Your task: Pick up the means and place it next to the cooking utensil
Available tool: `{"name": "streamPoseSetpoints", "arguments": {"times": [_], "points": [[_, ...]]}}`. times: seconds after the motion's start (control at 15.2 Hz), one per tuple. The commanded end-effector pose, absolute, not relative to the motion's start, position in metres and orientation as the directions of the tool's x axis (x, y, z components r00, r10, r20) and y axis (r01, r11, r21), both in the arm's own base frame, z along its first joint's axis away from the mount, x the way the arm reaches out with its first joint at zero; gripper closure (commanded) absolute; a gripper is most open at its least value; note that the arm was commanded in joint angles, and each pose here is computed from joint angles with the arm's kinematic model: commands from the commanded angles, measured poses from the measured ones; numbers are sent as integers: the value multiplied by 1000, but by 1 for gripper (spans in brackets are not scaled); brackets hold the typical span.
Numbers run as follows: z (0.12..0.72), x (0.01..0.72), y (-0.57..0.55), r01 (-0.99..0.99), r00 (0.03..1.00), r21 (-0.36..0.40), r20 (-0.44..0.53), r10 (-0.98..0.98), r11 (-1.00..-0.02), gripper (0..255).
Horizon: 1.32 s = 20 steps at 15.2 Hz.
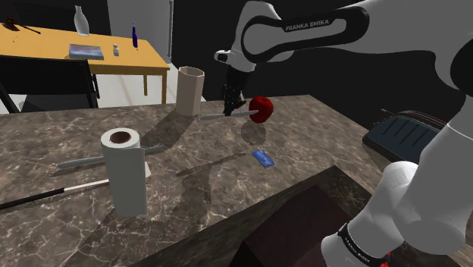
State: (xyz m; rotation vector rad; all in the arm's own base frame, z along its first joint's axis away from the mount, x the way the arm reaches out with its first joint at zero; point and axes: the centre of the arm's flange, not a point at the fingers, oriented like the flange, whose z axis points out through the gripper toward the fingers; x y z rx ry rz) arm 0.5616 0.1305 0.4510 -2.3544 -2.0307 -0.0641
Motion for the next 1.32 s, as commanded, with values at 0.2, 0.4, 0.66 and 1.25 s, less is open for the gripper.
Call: {"name": "streamPoseSetpoints", "arguments": {"times": [0.2, 0.4, 0.66, 1.25], "points": [[454, 562, 197, 989, 148, 3, 52, 988, -148, 255], [455, 564, 237, 989, 148, 3, 52, 988, -148, 255], [458, 566, 290, 989, 148, 3, 52, 988, -148, 255], [427, 567, 325, 989, 148, 3, 52, 988, -148, 255]]}}
